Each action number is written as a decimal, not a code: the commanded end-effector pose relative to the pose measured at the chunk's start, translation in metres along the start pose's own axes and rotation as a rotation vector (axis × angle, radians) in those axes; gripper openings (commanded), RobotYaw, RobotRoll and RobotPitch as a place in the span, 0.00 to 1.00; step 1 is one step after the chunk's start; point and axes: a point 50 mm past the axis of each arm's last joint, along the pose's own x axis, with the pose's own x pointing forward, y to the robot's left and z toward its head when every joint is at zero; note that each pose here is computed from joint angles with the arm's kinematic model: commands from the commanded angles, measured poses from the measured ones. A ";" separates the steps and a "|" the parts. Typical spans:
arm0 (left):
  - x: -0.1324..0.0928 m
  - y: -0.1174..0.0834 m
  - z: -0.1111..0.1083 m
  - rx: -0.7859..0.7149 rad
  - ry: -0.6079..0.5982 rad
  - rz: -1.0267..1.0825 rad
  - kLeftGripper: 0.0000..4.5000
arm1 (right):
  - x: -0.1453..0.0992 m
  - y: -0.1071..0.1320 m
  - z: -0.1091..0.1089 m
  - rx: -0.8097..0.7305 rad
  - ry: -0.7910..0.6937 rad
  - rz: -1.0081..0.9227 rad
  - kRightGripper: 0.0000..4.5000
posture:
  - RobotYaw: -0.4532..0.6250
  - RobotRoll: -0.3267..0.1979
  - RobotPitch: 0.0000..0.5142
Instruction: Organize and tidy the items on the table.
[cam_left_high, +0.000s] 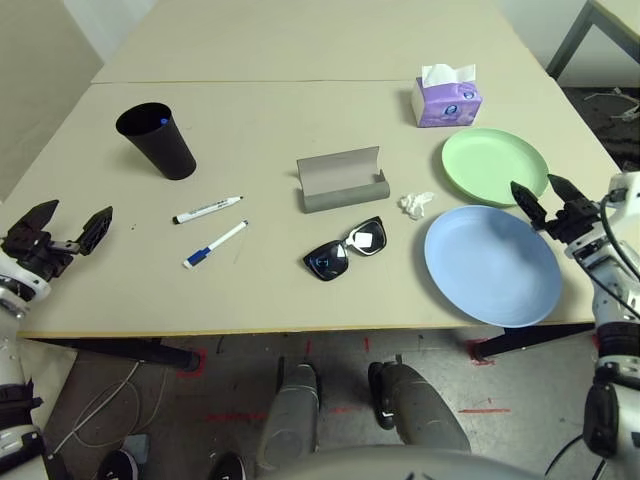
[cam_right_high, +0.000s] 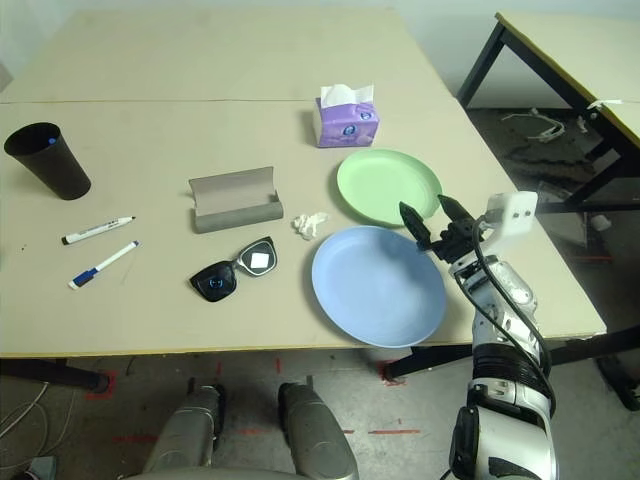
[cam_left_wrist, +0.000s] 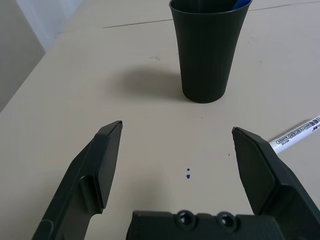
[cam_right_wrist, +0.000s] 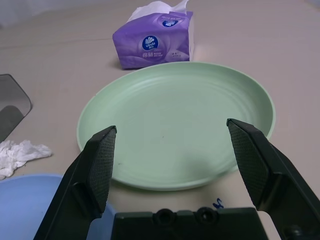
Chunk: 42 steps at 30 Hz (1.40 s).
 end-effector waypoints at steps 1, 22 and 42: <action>-0.001 -0.001 -0.002 -0.006 0.006 -0.001 0.99 | -0.004 0.001 -0.004 0.008 0.017 0.001 1.00 | 0.34 0.62 0.39; 0.016 -0.055 0.009 -0.149 -0.119 -0.347 0.99 | -0.011 -0.013 0.001 -0.012 0.047 -0.031 1.00 | 0.30 0.62 0.43; 0.043 -0.124 0.025 0.011 -0.101 -1.056 0.99 | -0.045 0.004 0.069 0.074 0.430 0.200 1.00 | 0.16 0.62 0.41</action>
